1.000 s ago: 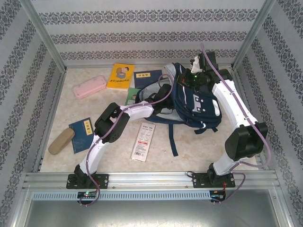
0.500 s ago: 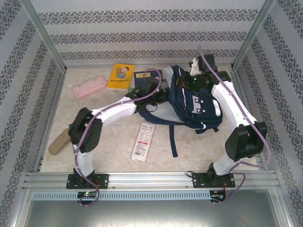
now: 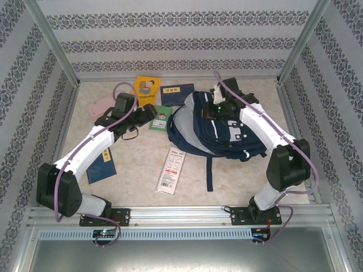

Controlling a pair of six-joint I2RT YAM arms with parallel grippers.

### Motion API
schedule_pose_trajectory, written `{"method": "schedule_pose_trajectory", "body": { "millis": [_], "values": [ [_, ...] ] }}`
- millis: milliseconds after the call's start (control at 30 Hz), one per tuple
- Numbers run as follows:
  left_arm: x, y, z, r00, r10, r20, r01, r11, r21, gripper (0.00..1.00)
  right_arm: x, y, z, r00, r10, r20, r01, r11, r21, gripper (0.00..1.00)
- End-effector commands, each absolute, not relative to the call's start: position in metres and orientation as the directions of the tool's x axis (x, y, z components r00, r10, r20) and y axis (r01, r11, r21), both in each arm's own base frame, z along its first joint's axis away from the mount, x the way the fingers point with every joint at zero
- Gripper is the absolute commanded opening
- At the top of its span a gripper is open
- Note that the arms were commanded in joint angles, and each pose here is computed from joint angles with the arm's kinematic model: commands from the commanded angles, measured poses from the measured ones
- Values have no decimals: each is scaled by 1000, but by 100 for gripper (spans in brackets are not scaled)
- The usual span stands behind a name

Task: Pack the student bag
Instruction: Move the book to the middle-left of the table.

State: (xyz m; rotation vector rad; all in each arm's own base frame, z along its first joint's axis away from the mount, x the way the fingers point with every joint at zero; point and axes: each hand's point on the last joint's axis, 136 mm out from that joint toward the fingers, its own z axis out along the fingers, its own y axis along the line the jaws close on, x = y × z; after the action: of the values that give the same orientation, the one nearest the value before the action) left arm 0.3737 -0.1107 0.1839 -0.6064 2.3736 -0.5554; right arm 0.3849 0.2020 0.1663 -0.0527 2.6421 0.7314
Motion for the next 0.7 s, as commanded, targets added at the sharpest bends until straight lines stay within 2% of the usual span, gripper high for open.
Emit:
{"method": "schedule_pose_trajectory", "body": {
  "millis": [0, 133, 300, 500, 667],
  "values": [
    [340, -56, 149, -731, -536, -421, -427, 842, -331, 86, 387, 209, 149, -915, 26, -402, -168, 881, 442, 0],
    [317, 4, 117, -686, -628, -368, -593, 775, -218, 86, 386, 218, 147, -915, 26, -402, -177, 872, 457, 0],
    [293, 46, 80, -596, -756, -270, -740, 648, -180, 86, 386, 222, 159, -905, 34, -423, -191, 858, 477, 0],
    [286, 54, 35, -576, -800, -170, -792, 597, -127, 85, 386, 225, 169, -902, 50, -428, -191, 845, 500, 0],
    [295, 40, 7, -579, -810, -95, -790, 586, -180, 80, 385, 224, 165, -905, 47, -422, -186, 850, 493, 0]
  ]
}}
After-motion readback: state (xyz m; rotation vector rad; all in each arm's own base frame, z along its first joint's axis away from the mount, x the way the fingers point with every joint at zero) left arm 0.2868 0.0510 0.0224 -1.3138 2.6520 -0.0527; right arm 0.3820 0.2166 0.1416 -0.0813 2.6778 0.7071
